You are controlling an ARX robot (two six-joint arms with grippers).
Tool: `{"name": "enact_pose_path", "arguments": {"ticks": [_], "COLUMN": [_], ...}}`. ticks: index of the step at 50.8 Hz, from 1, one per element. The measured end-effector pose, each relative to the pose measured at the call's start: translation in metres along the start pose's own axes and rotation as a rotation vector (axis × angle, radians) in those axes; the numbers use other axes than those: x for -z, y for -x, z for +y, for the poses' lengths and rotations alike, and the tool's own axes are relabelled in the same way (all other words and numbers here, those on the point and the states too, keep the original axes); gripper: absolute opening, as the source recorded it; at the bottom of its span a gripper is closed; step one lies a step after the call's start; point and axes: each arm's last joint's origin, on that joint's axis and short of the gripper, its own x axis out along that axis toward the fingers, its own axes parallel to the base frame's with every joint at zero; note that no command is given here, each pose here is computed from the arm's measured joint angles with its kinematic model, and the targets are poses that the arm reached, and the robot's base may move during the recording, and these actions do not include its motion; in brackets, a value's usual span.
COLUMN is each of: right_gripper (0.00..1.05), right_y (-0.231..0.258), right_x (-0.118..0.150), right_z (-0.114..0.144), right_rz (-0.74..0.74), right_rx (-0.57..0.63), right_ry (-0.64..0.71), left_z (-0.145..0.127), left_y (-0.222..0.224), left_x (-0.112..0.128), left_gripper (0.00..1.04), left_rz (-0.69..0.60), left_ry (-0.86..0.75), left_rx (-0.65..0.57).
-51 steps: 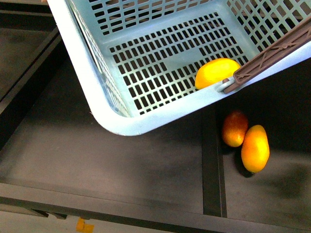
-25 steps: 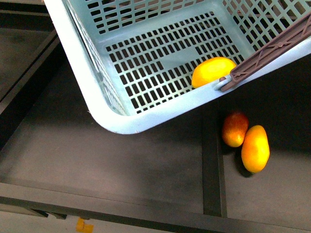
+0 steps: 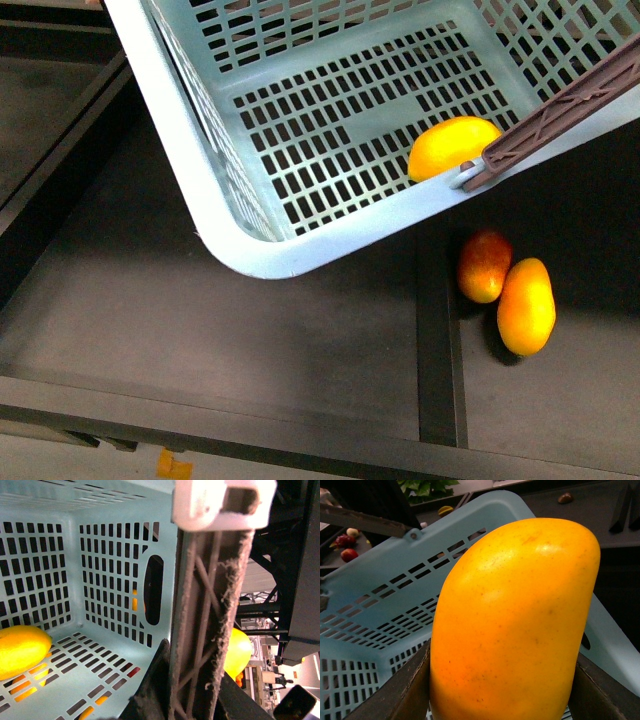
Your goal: Pick lemon and mango into basket
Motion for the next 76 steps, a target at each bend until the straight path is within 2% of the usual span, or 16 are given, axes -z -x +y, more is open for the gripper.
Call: {"name": "enact_pose_path", "arguments": {"ticks": [18,28,31,43,47,51,65,68,71,76], "right_gripper": [0.62,0.88,0.97,0.96,0.82,0.65,0.24,0.09,0.01,0.02], "right_y": [-0.043,-0.046,-0.041,0.031,0.043,0.055,0.085,0.093,0.098,0.106], "right_x": [0.001,-0.003,-0.007,-0.021,-0.018,0.004,0.048,0.059,0.065,0.075], "right_z": [0.001,0.004,0.003,-0.024,-0.025,-0.033,-0.037,-0.038,-0.038,-0.038], "right_rz": [0.012,0.02,0.013,-0.052,-0.195,-0.217,-0.201,-0.198,-0.196,-0.195], "right_rx": [0.057,0.046,0.059,0.235,0.205,0.198,0.216,0.218,0.216,0.216], "right_ry": [-0.004,-0.009,-0.011,-0.039,0.073,0.163,0.205,0.212,0.214,0.217], "left_z": [0.0,0.0,0.0,0.002,0.002,0.001,0.001,0.001,0.001,0.002], "left_y": [0.0,0.0,0.0,-0.001,-0.001,-0.001,-0.001,-0.001,-0.001,-0.001], "left_x": [0.0,0.0,0.0,-0.001,0.0,0.001,0.001,0.0,0.0,0.0], "left_gripper": [0.07,0.07,0.07,0.07,0.07,0.07,0.07,0.07,0.07,0.07], "left_rz": [-0.001,-0.001,0.0,-0.014,-0.009,0.006,-0.001,-0.002,-0.002,-0.004], "left_ry": [0.0,0.0,0.0,-0.003,-0.005,-0.002,0.0,0.002,0.001,0.001], "left_rx": [-0.001,0.0,0.0,-0.012,-0.01,-0.002,-0.006,-0.006,-0.007,-0.007]}}
